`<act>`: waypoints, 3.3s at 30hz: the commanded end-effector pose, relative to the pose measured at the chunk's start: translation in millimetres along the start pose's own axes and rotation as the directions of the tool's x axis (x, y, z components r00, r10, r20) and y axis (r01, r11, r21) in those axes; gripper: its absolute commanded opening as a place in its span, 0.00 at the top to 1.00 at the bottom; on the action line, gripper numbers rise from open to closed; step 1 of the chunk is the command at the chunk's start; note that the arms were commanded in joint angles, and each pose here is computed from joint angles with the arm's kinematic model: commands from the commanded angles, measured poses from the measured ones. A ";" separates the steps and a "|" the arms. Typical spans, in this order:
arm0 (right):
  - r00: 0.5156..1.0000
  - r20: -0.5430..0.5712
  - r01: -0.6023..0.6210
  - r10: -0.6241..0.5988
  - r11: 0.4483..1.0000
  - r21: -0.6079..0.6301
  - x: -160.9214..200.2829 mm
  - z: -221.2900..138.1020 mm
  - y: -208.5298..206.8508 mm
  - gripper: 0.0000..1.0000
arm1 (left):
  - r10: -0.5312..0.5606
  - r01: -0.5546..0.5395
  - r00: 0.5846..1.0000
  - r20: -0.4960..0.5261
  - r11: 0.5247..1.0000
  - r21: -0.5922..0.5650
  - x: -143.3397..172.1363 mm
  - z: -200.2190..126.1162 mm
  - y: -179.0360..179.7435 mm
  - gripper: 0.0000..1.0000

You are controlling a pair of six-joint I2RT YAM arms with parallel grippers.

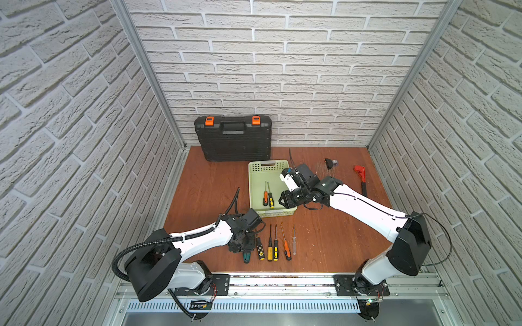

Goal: Put the screwdriver in the bin
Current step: Pick up the screwdriver from the bottom-center of the table, then place the screwdriver in the bin, then pick up the screwdriver from the bottom-center of the table.

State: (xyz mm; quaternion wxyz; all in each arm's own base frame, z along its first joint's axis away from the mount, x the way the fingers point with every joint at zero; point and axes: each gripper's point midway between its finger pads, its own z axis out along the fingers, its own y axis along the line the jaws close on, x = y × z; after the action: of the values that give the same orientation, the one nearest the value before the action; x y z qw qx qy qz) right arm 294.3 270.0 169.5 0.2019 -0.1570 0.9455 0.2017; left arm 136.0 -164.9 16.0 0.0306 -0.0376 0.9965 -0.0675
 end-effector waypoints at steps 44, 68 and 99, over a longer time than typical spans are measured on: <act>0.982 0.186 -0.038 0.025 0.997 0.063 5.7 -60.8 -18.9 0.63 | 0.072 -0.093 0.980 0.184 0.990 0.107 -236.2 -65.2 -92.0 0.87; 0.995 0.073 -0.069 0.063 0.994 0.083 53.5 -43.5 -26.4 0.62 | 0.043 -0.050 0.994 0.101 0.996 0.068 -234.7 11.6 -85.0 0.73; 0.967 -0.085 -0.212 0.239 0.946 0.247 148.4 1.9 -29.0 0.49 | -0.026 -0.054 0.903 0.430 0.983 0.173 -180.9 -135.5 -42.9 0.48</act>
State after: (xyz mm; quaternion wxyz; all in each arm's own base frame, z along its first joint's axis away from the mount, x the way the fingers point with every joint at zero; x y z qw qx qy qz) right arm 178.1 209.0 101.3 0.1386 -0.0690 0.9826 0.1029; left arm 315.5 -191.6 172.2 0.2483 -0.0227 0.9528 -0.1731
